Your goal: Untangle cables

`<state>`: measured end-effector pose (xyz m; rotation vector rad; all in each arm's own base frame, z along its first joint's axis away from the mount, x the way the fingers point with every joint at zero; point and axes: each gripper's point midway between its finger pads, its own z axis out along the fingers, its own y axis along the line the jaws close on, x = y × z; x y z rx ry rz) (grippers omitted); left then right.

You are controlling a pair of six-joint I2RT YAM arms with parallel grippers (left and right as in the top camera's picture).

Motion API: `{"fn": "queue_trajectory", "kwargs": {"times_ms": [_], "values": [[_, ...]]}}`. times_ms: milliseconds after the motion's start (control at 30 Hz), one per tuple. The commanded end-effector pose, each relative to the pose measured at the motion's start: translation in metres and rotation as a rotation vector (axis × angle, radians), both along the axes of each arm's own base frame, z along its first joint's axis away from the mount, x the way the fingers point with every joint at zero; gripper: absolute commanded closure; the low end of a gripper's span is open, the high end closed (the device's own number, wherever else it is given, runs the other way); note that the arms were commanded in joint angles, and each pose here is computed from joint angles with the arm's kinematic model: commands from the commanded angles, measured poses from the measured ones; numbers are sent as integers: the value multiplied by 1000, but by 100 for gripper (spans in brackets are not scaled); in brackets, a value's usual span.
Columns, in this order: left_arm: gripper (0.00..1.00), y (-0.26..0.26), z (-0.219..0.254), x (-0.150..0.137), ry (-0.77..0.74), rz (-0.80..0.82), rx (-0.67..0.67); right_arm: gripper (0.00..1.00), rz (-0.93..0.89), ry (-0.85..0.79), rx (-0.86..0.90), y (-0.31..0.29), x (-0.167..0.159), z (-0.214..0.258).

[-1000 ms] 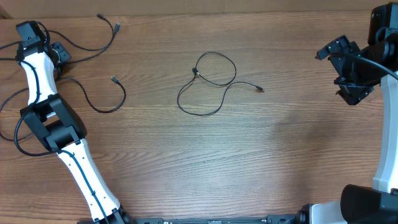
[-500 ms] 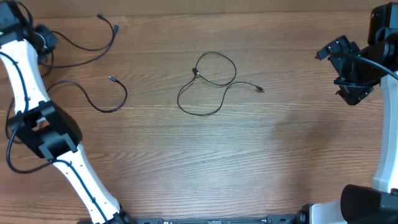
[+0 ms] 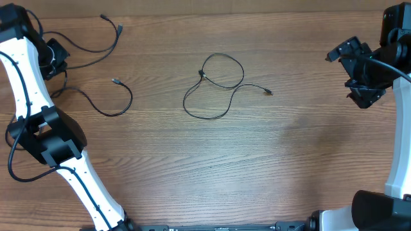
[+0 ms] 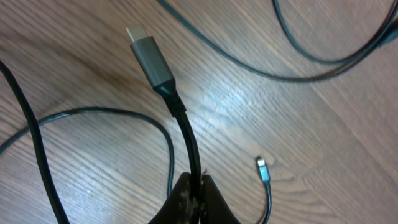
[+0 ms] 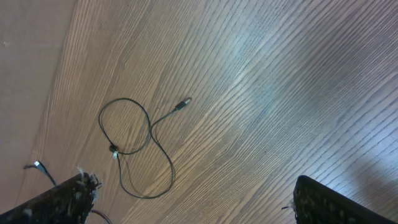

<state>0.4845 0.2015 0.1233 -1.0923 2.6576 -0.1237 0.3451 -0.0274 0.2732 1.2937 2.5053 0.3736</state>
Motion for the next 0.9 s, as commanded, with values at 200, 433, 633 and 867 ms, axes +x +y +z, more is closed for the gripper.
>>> {"fn": "queue_trajectory", "kwargs": {"times_ms": [200,433,633,867], "values": [[96,-30,-35,-28,171,-37,-73,0,5,-13,-14,-1,1,4],[53,-38,-52,-47,253,-109,-99,0,5,-13,-14,-1,1,4],[51,-33,-50,-54,268,-84,-109,0,5,-13,-14,-1,1,4],[33,57,-50,-99,317,306,-22,0,5,-13,-14,-1,1,4]]}}
